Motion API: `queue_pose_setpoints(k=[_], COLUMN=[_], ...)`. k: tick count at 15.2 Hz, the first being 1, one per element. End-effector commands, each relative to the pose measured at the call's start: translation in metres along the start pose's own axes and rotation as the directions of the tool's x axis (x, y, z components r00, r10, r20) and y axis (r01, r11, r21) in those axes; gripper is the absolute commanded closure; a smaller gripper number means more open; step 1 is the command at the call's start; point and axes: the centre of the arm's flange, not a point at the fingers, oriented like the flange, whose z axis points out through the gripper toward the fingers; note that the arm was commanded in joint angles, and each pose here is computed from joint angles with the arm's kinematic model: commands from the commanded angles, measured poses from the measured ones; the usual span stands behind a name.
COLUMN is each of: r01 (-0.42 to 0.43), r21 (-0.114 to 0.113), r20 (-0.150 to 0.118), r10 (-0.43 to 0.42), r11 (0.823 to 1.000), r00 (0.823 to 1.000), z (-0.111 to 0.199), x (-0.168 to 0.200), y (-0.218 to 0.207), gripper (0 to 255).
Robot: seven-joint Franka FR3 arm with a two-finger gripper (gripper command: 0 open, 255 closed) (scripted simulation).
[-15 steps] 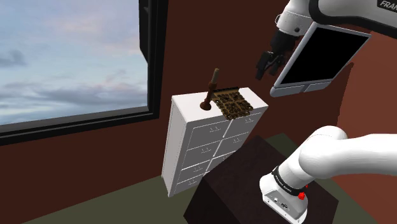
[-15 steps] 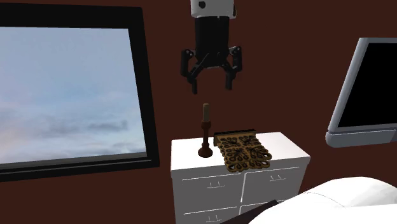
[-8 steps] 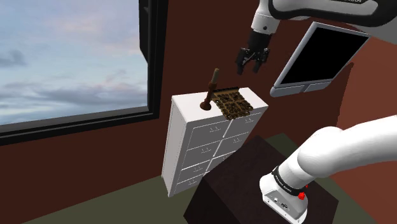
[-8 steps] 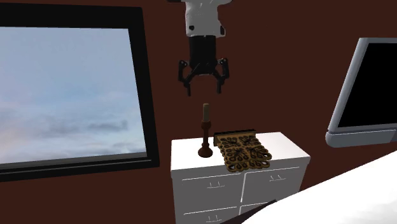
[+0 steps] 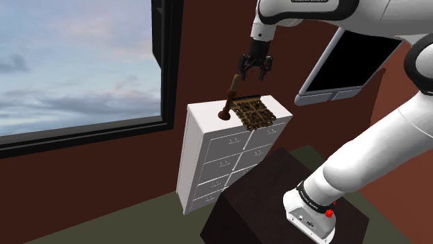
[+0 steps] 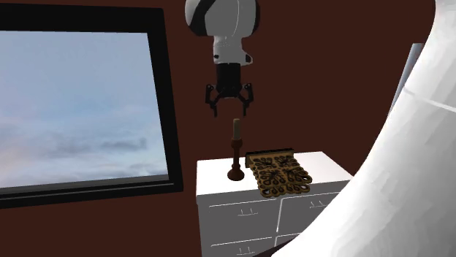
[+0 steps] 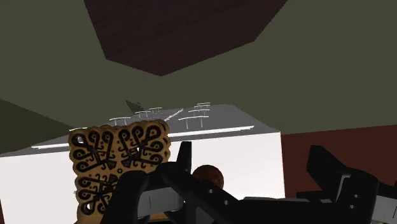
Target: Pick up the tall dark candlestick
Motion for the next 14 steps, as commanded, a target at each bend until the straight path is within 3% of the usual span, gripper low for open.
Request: queue_pose_setpoints(k=[1, 7, 14], r01=[-0.043, -0.169, -0.313], r21=[0.005, 0.012, 0.005], r20=[0.031, 0.121, 0.226], r10=[0.043, 0.167, 0.304], r11=[0.999, 0.985, 0.950], r00=[0.999, 0.979, 0.926], z=[0.007, 0.040, 0.088], x=[0.030, 0.116, 0.209], y=[0.000, 0.009, 0.033], gripper=[0, 0, 0])
